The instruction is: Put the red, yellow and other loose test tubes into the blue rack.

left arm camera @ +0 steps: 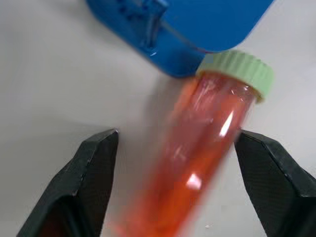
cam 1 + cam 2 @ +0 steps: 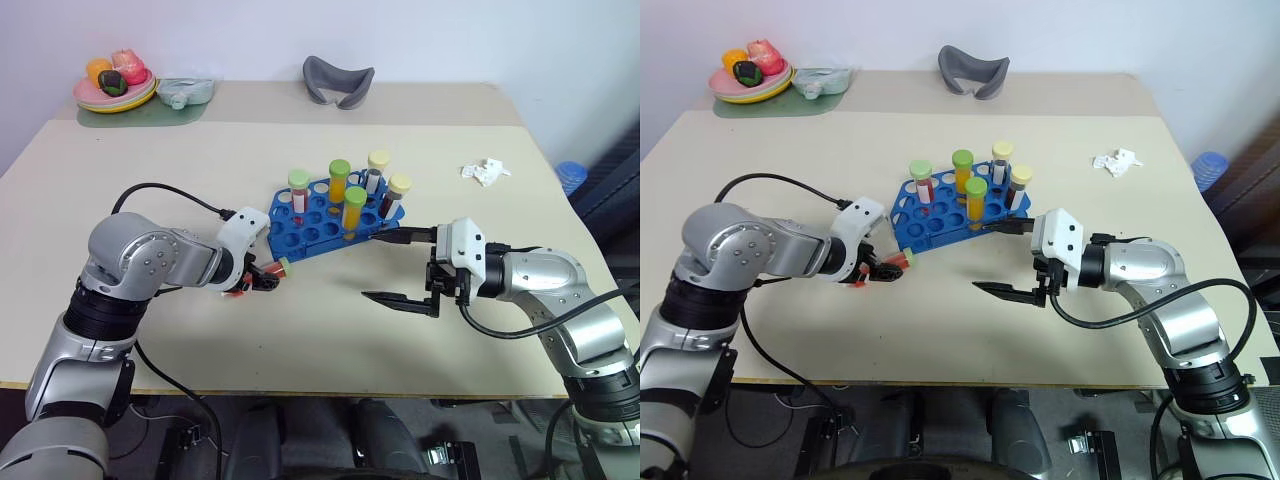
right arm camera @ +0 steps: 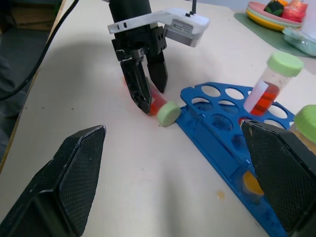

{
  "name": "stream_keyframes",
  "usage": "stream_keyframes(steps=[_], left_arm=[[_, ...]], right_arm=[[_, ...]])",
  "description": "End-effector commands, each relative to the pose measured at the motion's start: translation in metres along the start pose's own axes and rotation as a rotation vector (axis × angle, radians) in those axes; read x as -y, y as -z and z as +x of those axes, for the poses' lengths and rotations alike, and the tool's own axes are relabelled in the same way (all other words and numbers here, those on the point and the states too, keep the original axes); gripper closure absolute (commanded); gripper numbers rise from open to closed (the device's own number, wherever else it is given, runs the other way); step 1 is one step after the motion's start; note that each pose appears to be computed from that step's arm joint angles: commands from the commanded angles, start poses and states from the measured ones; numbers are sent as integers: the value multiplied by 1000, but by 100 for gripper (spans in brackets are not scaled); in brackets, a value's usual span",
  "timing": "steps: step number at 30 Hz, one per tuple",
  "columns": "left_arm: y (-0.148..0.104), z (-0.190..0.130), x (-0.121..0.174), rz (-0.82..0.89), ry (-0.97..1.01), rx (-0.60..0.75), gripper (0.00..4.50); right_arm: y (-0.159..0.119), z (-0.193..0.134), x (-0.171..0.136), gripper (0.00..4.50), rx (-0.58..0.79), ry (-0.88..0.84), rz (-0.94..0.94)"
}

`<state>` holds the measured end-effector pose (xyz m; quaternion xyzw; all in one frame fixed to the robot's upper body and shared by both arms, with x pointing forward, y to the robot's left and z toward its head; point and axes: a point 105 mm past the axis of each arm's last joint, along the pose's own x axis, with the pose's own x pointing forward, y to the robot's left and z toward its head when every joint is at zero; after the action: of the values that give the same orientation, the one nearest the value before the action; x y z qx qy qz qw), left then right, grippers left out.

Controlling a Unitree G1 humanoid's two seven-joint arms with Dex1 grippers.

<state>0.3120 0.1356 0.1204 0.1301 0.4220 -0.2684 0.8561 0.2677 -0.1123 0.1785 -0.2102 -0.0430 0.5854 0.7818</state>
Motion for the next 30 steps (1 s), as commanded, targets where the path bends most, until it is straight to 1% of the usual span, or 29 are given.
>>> stream_keyframes(steps=[1,2,4,6,14,22,25,30], left_arm=[[5,-5,-10,15,-50,-25,54],[6,-6,-11,19,-53,-30,78],[10,-7,-13,27,-58,-41,142],[12,-9,-16,32,-68,-47,235],[13,-16,-22,68,-96,-51,235],[15,-16,-20,78,-85,-45,235],[15,-15,-18,79,-76,-38,319],[18,-13,-18,63,-79,-27,319]], right_arm=[[-9,0,0,0,29,11,-44],[-9,0,0,0,29,10,-45],[-8,0,0,0,31,10,-44],[-7,1,0,0,31,9,-42],[-2,5,0,0,40,1,-45],[-2,8,1,0,48,-5,-45],[-2,8,0,0,48,-9,-44],[-1,8,0,0,47,-13,-42]])
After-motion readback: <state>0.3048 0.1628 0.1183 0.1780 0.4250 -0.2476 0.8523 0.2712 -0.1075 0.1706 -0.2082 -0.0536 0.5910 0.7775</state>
